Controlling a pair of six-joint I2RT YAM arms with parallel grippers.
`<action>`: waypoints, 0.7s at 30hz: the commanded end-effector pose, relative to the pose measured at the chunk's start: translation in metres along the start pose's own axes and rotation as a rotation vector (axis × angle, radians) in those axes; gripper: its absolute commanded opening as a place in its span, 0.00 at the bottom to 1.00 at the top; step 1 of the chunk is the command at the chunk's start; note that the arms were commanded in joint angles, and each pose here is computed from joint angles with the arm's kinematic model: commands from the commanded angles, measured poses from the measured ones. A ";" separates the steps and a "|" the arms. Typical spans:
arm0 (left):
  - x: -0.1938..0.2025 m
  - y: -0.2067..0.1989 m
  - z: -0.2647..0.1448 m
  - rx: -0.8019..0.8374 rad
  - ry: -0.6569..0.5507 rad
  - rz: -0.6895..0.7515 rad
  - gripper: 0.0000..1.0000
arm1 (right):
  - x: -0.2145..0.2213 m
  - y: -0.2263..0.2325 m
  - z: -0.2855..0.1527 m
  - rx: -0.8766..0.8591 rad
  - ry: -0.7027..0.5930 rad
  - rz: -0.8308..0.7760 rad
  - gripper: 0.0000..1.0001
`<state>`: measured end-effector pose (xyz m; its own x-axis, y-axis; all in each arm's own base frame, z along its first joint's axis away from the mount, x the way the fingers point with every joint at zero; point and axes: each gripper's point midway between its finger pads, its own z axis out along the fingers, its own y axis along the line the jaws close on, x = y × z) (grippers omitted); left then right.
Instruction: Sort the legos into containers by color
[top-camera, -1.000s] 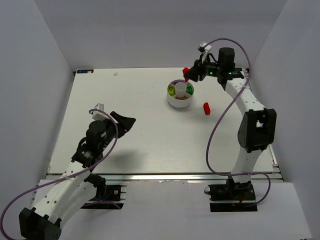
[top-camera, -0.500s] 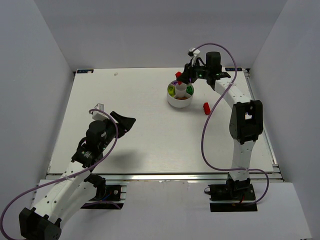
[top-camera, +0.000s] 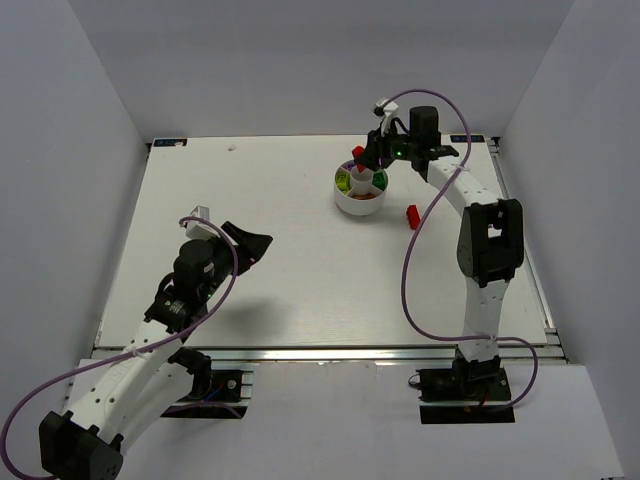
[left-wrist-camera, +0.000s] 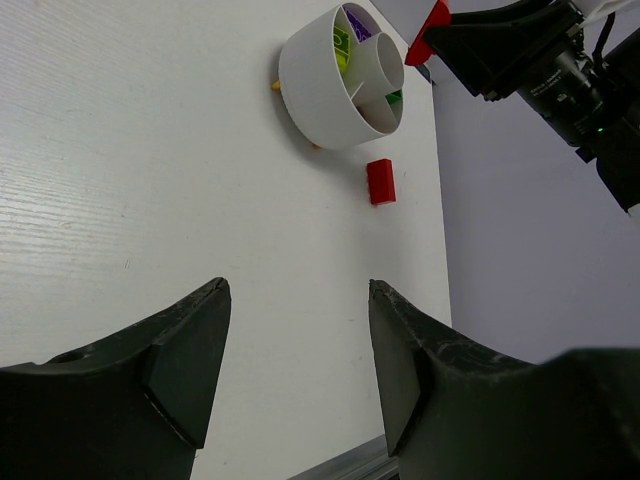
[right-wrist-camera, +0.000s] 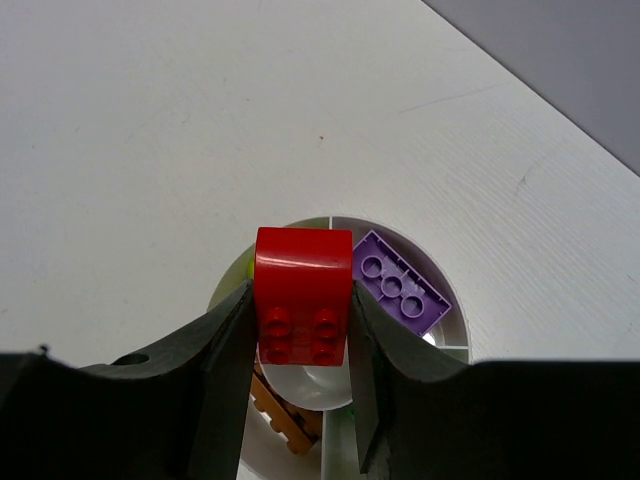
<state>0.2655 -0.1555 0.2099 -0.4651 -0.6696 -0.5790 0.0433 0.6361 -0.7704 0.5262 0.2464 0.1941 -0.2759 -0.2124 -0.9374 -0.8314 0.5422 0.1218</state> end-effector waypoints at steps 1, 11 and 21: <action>-0.008 -0.012 -0.002 0.031 -0.018 0.001 0.67 | -0.002 -0.009 0.006 0.025 -0.003 -0.025 0.29; -0.008 -0.011 -0.001 0.029 -0.019 0.001 0.67 | 0.003 -0.012 0.007 0.038 0.011 -0.024 0.55; -0.009 -0.013 -0.001 0.036 -0.022 0.004 0.68 | -0.036 -0.007 -0.030 0.120 -0.007 -0.051 0.75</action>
<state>0.2667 -0.1561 0.2092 -0.4659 -0.6692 -0.5788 0.0422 0.6366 -0.7700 0.5273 0.2371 0.1650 -0.3512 -0.2529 -0.9015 -0.7943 0.5902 0.1438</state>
